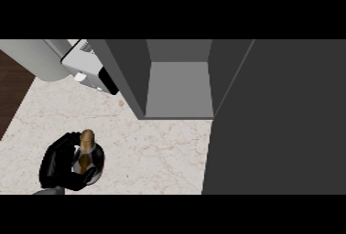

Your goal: Pick up the wine, place it into the cabinet and close the cabinet

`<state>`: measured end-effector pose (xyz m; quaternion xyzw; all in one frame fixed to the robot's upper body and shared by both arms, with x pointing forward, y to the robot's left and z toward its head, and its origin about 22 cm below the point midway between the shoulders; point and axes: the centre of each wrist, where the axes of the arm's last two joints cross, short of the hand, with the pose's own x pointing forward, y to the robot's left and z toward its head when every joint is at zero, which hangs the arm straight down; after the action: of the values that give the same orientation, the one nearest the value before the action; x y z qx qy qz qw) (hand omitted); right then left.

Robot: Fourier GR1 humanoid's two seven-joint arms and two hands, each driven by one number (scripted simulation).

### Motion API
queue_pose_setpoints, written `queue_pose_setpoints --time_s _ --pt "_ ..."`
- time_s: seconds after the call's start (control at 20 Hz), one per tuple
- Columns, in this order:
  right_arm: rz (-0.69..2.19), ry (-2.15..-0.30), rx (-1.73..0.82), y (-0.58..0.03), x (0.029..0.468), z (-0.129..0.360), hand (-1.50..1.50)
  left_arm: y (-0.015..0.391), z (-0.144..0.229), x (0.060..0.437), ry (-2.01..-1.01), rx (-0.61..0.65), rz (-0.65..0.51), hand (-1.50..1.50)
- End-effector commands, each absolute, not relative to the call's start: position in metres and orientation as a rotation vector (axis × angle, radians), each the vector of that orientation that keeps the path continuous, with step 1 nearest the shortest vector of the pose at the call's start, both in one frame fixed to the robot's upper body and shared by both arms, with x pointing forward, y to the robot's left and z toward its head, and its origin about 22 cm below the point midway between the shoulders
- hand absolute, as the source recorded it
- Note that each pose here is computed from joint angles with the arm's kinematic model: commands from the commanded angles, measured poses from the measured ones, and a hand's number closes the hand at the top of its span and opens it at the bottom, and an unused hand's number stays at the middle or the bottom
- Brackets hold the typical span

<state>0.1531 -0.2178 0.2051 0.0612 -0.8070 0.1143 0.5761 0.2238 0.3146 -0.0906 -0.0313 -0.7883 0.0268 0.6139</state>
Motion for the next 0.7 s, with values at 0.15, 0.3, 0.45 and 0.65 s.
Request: queue_pose_setpoints --time_s 0.15,0.3,0.45,0.65 --pt "0.264 -1.935 0.22 -0.214 0.14 0.217 -1.5 0.297 -0.063 0.222 -1.968 -0.006 0.069 1.5" --pt "0.268 -1.918 0.224 -0.216 0.128 0.212 -1.5 0.293 -0.026 0.23 -1.936 -0.175 0.055 1.5" --pt "0.261 -1.916 0.227 -0.22 0.138 0.204 -1.5 0.271 -0.012 0.237 -1.937 -0.226 0.069 1.5" --pt "0.252 -1.944 0.211 -0.218 0.14 0.209 -1.5 0.271 0.031 0.215 -1.928 -0.236 0.033 1.5"
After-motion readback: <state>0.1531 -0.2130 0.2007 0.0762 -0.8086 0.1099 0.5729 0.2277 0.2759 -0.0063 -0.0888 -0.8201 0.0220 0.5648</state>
